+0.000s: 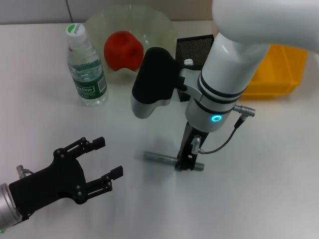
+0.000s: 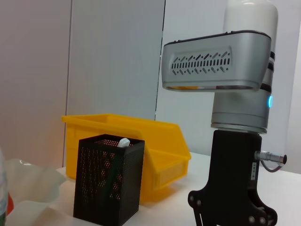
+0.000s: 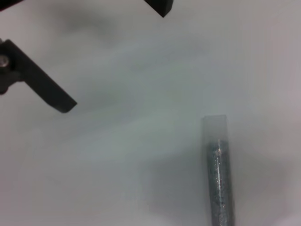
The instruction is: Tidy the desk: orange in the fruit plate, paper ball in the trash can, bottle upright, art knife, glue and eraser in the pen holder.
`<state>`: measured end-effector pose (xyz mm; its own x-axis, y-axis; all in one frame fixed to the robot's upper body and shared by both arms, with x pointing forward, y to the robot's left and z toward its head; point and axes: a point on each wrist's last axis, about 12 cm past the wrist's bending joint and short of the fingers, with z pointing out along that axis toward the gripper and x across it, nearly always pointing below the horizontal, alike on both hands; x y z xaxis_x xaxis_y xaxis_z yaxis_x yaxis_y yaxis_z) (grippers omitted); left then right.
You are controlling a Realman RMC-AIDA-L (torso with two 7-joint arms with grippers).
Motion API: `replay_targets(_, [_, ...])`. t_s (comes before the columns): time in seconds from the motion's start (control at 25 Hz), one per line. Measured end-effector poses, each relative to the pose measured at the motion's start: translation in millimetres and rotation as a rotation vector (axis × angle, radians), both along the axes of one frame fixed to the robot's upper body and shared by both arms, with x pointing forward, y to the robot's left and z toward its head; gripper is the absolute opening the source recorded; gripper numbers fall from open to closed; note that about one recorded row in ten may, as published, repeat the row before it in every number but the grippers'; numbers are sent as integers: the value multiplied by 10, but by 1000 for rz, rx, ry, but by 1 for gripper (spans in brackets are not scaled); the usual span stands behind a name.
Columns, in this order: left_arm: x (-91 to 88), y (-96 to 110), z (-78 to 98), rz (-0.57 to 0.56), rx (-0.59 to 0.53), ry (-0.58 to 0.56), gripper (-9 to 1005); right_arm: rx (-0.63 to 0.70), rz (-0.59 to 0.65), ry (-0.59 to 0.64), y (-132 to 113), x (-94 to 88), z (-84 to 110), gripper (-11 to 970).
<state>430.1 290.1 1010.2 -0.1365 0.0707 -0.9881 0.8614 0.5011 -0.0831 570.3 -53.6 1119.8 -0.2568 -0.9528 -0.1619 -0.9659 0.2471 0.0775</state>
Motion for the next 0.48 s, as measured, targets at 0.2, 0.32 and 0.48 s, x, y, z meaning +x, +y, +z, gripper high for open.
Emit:
replay_targets(0.2, [8, 0, 4, 0, -1, -2, 784, 10, -3, 2, -6, 0, 6, 152])
replay_targets(0.32, [14, 15, 11, 6, -2, -3, 784, 48, -18, -4, -41, 34, 58, 152])
replay_targets(0.48, [20, 37, 24, 14, -6, -7, 785, 90, -45, -22, -104, 101, 142, 150])
